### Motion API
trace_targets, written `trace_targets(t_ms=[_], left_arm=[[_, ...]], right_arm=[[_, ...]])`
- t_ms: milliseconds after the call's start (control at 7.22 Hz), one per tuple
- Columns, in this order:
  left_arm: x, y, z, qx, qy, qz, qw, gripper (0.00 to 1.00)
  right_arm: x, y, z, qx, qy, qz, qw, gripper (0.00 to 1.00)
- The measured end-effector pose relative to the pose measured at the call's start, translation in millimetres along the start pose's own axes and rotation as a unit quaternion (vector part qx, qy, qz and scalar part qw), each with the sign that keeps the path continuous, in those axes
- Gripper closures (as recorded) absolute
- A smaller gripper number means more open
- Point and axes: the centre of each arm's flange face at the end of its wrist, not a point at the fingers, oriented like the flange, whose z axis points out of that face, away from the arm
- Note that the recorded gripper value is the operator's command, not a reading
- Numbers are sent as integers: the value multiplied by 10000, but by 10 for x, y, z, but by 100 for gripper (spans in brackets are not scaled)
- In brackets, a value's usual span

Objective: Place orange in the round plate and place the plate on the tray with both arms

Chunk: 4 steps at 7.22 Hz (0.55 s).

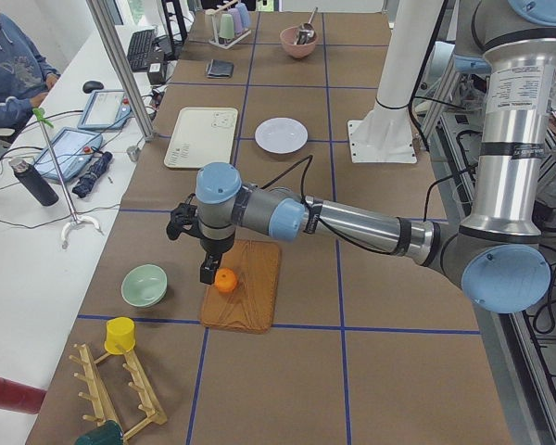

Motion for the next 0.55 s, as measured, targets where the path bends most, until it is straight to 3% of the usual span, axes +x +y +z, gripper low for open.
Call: trace_targets(t_ms=[554], left_arm=[[-5,69,1,0,0,23,10000,2]], right_arm=[[7,2,7,-8,3,3,10000,0]])
